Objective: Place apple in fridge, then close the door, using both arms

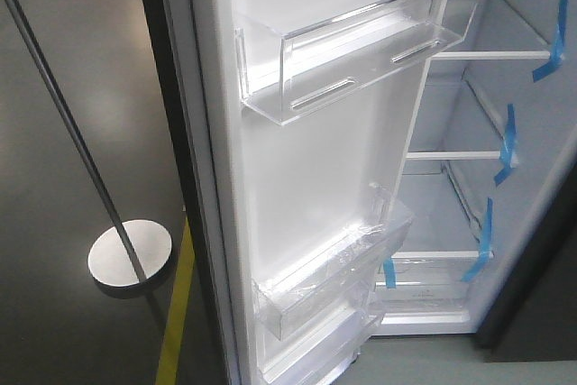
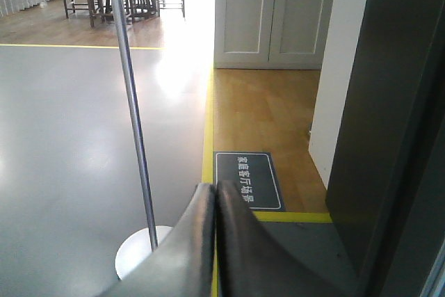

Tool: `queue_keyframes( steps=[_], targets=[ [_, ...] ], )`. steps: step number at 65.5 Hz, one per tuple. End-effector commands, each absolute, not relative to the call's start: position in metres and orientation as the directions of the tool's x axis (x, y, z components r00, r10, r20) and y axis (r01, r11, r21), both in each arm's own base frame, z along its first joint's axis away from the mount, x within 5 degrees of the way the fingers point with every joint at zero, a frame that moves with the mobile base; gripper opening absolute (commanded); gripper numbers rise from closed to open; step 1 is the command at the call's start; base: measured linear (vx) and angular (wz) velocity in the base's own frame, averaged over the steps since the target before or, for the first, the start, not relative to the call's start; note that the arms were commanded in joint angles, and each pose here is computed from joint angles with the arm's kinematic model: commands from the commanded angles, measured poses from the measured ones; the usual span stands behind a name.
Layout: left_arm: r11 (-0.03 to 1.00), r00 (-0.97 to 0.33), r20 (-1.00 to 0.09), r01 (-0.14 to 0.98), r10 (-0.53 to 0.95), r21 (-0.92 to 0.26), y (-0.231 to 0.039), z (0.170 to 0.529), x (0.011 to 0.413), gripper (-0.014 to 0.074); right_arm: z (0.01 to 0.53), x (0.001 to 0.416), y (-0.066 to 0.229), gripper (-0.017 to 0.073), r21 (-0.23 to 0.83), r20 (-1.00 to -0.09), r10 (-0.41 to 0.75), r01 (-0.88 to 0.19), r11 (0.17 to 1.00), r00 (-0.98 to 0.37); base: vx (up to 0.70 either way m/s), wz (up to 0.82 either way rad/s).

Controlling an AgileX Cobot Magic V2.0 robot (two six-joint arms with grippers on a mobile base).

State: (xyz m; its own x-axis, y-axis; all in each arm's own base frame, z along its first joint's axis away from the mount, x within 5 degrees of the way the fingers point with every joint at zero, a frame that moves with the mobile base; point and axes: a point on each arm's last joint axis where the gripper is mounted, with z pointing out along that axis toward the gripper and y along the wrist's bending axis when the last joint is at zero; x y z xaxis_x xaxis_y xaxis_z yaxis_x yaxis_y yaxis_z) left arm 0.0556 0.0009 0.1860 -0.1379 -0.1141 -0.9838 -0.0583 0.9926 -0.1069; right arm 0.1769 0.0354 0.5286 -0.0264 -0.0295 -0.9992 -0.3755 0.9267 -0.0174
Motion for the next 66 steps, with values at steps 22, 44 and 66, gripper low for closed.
queue_keyframes(
  steps=[22,44,66],
  targets=[
    [0.991,-0.037,-0.992,-0.054,-0.124,-0.122,0.002,0.199,0.055,-0.0006,0.550,0.291,0.054,0.0077,0.004,-0.999,0.032,-0.572,0.820,0.039,0.00,0.00],
    [0.991,-0.037,-0.992,-0.054,-0.124,-0.122,0.002,0.199,0.055,-0.0006,0.487,0.368,0.060,0.0102,0.077,-0.988,-0.025,-0.618,0.782,-0.155,0.00,0.00],
    [0.991,-0.037,-0.992,-0.054,-0.124,-0.122,0.002,0.199,0.055,-0.0006,0.481,0.373,0.060,0.0428,0.074,-0.986,-0.036,-0.620,0.781,-0.164,0.00,0.00]
  ],
)
